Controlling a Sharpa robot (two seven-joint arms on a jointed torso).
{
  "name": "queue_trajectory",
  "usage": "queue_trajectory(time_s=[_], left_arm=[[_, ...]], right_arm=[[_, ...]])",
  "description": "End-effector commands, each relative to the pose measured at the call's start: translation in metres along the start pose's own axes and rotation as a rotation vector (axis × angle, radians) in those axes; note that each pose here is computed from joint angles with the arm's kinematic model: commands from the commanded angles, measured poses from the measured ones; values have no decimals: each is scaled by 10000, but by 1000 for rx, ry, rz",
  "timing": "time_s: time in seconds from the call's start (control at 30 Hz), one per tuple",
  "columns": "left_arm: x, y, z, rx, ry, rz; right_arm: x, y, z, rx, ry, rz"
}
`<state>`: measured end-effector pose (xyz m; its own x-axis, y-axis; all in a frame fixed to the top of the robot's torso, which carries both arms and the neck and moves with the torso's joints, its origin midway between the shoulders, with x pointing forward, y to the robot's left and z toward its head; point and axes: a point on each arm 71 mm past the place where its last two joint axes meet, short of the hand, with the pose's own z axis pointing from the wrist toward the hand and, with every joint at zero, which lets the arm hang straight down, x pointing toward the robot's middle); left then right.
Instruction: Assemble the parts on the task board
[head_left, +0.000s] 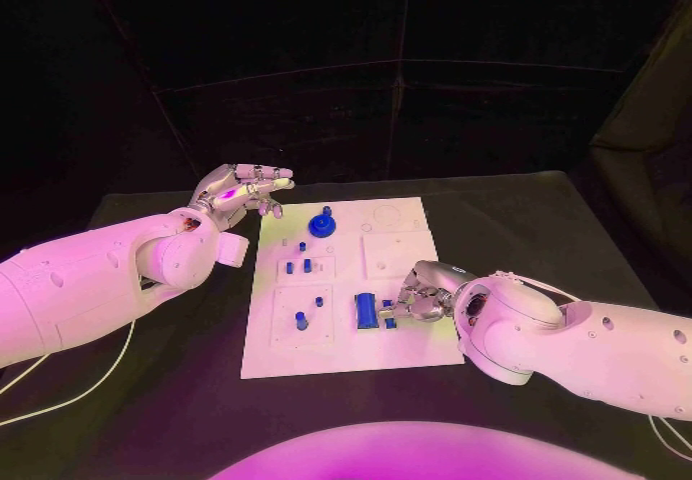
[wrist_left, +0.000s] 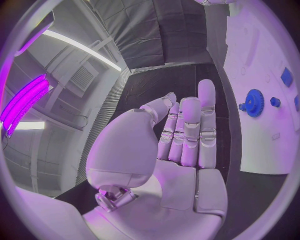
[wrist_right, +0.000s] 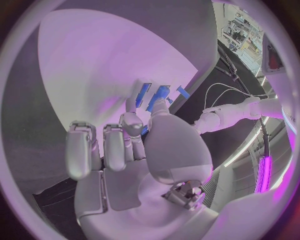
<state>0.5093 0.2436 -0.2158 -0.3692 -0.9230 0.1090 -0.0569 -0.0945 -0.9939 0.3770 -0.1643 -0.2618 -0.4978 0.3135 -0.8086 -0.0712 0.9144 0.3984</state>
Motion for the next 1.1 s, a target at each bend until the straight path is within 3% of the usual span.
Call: queue_trajectory(time_s=[0.03, 0.23, 0.37, 0.47, 0.7, 0.83, 0.93, 1.1], left_arm=[[13, -14, 5, 6, 10, -8], [6, -15, 3, 7, 8, -7], [-2, -13, 12, 11, 4, -5], [-4, -12, 25, 16, -1, -3], [-58, 4, 70, 26, -43, -16], [-132, 19, 128, 43, -104, -48], [-167, 42, 163, 58, -145, -65], [-181, 118, 238, 76, -206, -75]], right_arm=[[-23, 26, -30, -58, -12, -8], [-99, -54, -74, -108, -56, 80], [-138, -113, -80, -127, -41, 280], [-253, -163, -31, -152, -53, 437], [-669, -318, 222, -263, -128, 734], [-930, -438, 499, -329, -203, 853], [-1033, -475, 672, -361, -250, 901], [-1106, -477, 884, -401, -280, 933]])
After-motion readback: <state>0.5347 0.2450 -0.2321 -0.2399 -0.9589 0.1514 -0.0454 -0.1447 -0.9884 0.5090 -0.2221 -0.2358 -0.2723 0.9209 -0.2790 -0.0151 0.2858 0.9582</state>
